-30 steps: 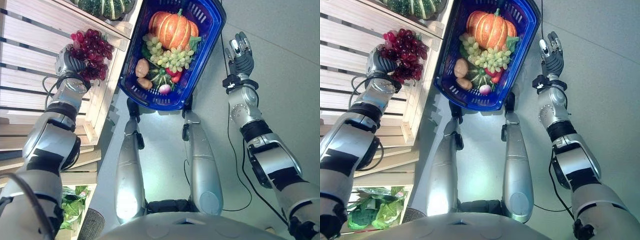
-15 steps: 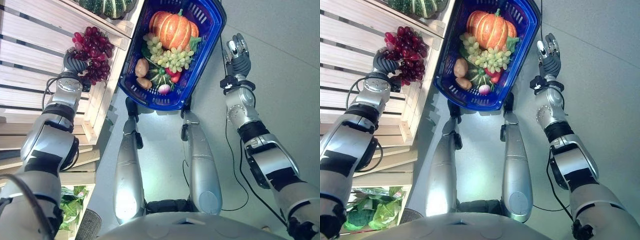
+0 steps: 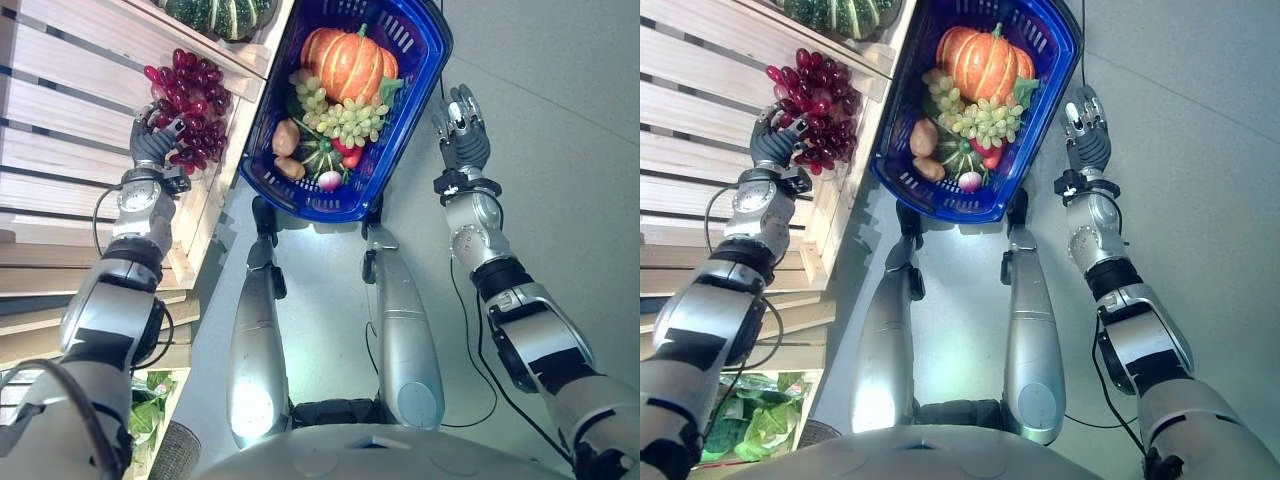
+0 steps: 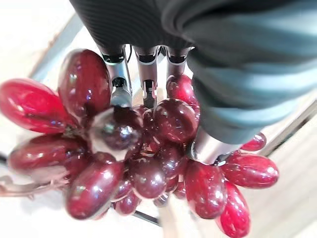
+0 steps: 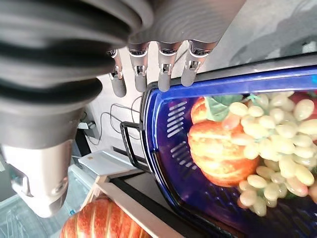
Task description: Pick up fruits and vegetables into the basket
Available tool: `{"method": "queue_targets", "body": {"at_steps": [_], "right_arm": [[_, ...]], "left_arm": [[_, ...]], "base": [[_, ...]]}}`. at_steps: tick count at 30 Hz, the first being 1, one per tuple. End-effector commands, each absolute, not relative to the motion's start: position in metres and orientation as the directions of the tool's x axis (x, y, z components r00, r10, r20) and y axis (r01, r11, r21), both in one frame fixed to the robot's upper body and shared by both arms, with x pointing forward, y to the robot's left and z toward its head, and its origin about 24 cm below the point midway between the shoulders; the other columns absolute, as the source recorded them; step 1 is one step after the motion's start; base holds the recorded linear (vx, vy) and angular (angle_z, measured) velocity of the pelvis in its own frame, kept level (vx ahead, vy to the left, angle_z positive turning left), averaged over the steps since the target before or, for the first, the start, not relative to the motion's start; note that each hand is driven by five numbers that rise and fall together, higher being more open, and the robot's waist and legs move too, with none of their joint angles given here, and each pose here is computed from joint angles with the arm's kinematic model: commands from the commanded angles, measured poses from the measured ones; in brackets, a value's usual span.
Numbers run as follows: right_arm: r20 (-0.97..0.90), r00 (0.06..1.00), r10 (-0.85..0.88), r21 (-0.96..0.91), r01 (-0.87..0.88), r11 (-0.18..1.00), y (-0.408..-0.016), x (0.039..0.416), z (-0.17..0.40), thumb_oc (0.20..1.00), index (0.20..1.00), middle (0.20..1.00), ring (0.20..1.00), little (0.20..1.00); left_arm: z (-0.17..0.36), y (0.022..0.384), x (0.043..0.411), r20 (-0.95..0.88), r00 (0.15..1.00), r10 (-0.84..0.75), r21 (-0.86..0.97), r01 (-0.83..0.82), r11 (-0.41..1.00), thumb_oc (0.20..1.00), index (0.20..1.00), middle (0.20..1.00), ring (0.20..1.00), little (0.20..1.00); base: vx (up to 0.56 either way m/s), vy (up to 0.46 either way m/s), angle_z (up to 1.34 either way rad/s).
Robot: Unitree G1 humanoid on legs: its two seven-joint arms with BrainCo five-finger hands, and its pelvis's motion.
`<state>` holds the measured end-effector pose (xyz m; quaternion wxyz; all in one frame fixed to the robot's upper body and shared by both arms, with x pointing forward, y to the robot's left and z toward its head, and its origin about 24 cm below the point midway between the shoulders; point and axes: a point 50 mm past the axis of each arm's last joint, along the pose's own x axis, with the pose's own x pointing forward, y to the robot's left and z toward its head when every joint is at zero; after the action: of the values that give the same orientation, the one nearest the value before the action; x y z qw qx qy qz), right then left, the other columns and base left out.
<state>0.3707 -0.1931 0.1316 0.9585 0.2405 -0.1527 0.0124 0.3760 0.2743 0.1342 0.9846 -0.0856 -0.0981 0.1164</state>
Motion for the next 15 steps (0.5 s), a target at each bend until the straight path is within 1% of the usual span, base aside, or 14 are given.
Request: {"method": "queue_targets", "body": {"at_steps": [1, 4, 6, 11, 15], "right_arm": [[0.408, 0.912, -0.037, 0.486, -0.183, 0.855, -0.191, 0.363, 0.145, 1.0, 1.0, 1.0, 1.0, 1.0], [0.422, 0.906, -0.021, 0.482, -0.205, 0.852, -0.189, 0.361, 0.147, 1.0, 1.0, 1.0, 1.0, 1.0], [0.428, 0.904, -0.007, 0.478, -0.22, 0.85, -0.188, 0.361, 0.149, 1.0, 1.0, 1.0, 1.0, 1.0], [0.446, 0.893, 0.063, 0.459, -0.288, 0.84, -0.182, 0.358, 0.15, 1.0, 1.0, 1.0, 1.0, 1.0], [0.439, 0.888, 0.135, 0.442, -0.344, 0.828, -0.174, 0.356, 0.149, 1.0, 1.0, 1.0, 1.0, 1.0]], "left_arm": [[0.16, 0.268, 0.372, 0.387, 0.894, 0.226, -0.347, -0.086, 0.934, 0.2, 0.2, 0.2, 0.2, 0.2], [0.167, 0.261, 0.368, 0.466, 0.863, 0.195, -0.374, -0.008, 0.928, 0.2, 0.2, 0.2, 0.2, 0.2], [0.171, 0.258, 0.367, 0.498, 0.85, 0.173, -0.36, 0.021, 0.933, 0.2, 0.2, 0.2, 0.2, 0.2], [0.187, 0.245, 0.362, 0.604, 0.795, 0.063, -0.301, 0.154, 0.941, 0.2, 0.2, 0.2, 0.2, 0.2], [0.197, 0.227, 0.358, 0.662, 0.747, -0.057, -0.206, 0.255, 0.945, 0.2, 0.2, 0.2, 0.2, 0.2]], "base": [[0.0, 0.0, 0.0], [0.0, 0.0, 0.0], [0.0, -0.01, 0.04], [0.0, -0.011, 0.05], [0.0, 0.0, 0.0]]}}
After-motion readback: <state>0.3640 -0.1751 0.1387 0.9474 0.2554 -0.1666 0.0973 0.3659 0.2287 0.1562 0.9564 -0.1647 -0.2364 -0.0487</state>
